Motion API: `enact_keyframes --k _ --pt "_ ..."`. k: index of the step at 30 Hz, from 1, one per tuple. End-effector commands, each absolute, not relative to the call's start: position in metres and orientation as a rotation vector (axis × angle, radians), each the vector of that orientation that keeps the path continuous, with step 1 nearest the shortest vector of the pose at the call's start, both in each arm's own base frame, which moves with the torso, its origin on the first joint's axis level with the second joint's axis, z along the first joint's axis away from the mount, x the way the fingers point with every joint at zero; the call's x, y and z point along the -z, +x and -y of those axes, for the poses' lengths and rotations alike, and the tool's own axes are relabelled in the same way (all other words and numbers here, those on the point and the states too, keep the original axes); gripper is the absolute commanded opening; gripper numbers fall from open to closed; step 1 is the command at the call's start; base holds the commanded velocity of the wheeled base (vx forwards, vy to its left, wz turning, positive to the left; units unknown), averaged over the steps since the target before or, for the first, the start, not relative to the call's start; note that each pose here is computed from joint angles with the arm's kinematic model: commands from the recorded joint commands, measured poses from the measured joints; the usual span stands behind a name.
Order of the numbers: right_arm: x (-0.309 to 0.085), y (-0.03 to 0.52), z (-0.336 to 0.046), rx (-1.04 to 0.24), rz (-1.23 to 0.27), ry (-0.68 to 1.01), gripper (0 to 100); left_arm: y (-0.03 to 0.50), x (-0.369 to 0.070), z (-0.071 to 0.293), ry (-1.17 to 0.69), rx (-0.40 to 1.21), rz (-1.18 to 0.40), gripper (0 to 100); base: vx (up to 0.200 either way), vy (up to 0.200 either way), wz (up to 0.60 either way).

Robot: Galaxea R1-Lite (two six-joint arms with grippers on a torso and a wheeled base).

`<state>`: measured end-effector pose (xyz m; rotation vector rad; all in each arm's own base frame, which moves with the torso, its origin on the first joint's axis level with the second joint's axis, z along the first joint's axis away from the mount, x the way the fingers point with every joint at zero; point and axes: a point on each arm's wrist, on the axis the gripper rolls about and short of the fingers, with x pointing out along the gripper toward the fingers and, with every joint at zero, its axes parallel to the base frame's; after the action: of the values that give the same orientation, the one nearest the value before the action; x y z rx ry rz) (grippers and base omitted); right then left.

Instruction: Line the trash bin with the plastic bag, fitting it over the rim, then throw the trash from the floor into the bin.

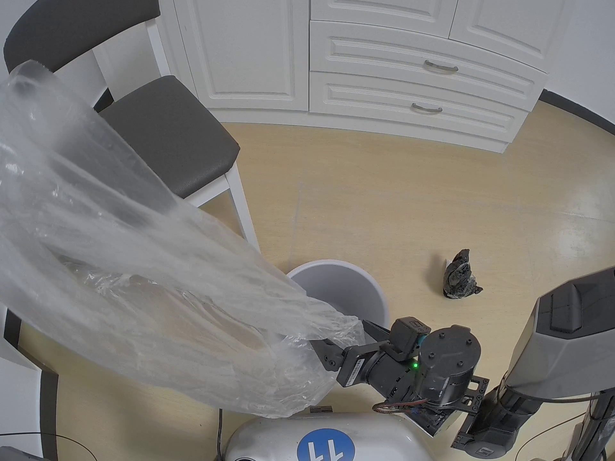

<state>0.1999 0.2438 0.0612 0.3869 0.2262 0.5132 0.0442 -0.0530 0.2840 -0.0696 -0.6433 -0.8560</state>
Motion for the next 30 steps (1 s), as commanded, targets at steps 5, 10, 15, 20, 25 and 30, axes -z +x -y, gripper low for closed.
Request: enact_keyframes --k 5,10,15,20,25,30 --pt "-0.062 0.203 -0.245 -0.511 -0.209 0.401 100 0.045 -0.284 0.053 -0.070 0.854 0.642 0 0.000 0.000 0.00" --pt "-0.063 0.203 -0.245 -0.512 -0.208 0.402 100 0.045 -0.284 0.053 -0.069 0.853 0.641 0 0.000 0.000 0.00" --pt "-0.066 0.201 -0.246 -0.519 -0.204 0.422 0 0.045 -0.283 0.053 -0.068 0.855 0.638 0 0.000 0.000 0.00" --pt "-0.072 0.199 -0.246 -0.532 -0.199 0.456 0 0.046 -0.283 0.055 -0.064 0.857 0.628 0 0.000 0.000 0.00" --pt "-0.078 0.198 -0.245 -0.532 -0.181 0.462 0 0.047 -0.282 0.056 -0.062 0.854 0.619 0 0.000 0.000 0.00" --pt "-0.086 0.197 -0.242 -0.532 -0.157 0.469 0 0.047 -0.282 0.056 -0.056 0.848 0.600 0 0.000 0.000 0.00"
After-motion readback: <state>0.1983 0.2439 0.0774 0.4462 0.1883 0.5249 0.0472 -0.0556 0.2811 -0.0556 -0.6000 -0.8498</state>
